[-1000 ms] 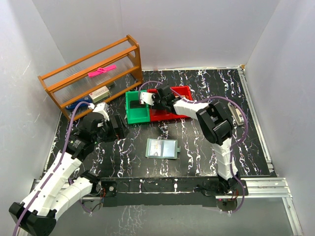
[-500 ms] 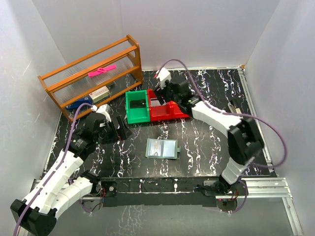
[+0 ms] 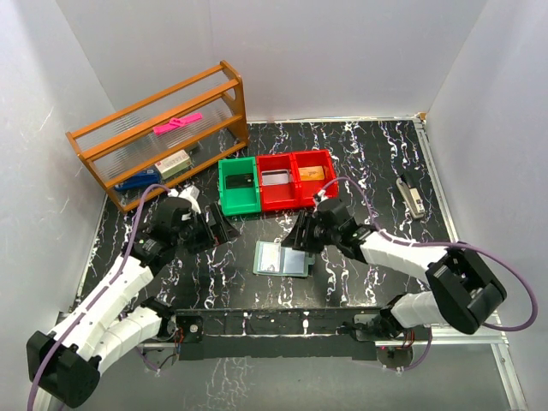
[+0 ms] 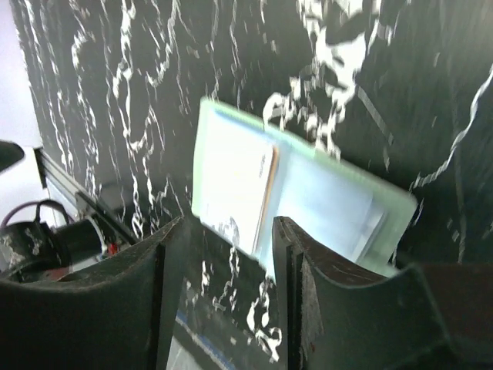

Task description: Take the credit cards out of the card holder

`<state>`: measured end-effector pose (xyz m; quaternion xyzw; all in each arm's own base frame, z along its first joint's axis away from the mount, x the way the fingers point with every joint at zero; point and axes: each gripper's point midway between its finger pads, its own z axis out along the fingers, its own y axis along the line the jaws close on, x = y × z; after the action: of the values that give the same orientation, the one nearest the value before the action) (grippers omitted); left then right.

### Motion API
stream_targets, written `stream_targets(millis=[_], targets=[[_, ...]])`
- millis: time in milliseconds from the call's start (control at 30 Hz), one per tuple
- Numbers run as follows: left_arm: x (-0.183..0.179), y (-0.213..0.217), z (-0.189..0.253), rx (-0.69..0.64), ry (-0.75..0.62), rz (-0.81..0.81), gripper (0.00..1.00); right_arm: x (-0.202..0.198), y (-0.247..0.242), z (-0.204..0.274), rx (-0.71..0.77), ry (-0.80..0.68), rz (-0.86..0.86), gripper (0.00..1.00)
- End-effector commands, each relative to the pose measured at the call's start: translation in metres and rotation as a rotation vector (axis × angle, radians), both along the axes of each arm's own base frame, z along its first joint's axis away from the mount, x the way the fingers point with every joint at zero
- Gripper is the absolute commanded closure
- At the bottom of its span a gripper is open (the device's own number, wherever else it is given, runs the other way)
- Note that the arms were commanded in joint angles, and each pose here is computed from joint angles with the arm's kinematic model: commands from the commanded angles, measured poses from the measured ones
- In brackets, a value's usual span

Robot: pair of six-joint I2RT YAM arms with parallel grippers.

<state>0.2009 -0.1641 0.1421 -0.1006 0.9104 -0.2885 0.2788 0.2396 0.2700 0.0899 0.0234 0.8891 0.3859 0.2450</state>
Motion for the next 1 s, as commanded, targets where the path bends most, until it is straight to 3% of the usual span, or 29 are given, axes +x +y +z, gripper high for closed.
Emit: stream_targets(millis=[0,233,600,767,967], targets=[[-0.003,-0.016,0.004,-0.098,0.016,-0.035,0.02,-0.013,0.014,0.029,0.126,0.055,-0.074,0.56],[-0.01,-0.04,-0.023,-0.173,0.145,-0.124,0.11,-0.025,0.027,0.015,0.152,0.132,-0.069,0.62],[-0.01,-0.046,-0.033,-0.153,0.201,-0.176,0.13,-0.029,0.036,-0.032,0.109,0.251,-0.058,0.65],[-0.01,-0.054,-0.035,-0.193,0.216,-0.197,0.17,-0.035,0.027,-0.057,0.048,0.295,-0.076,0.73],[-0.004,-0.069,-0.041,-0.185,0.241,-0.252,0.33,-0.037,0.02,-0.07,0.016,0.303,-0.094,0.82]])
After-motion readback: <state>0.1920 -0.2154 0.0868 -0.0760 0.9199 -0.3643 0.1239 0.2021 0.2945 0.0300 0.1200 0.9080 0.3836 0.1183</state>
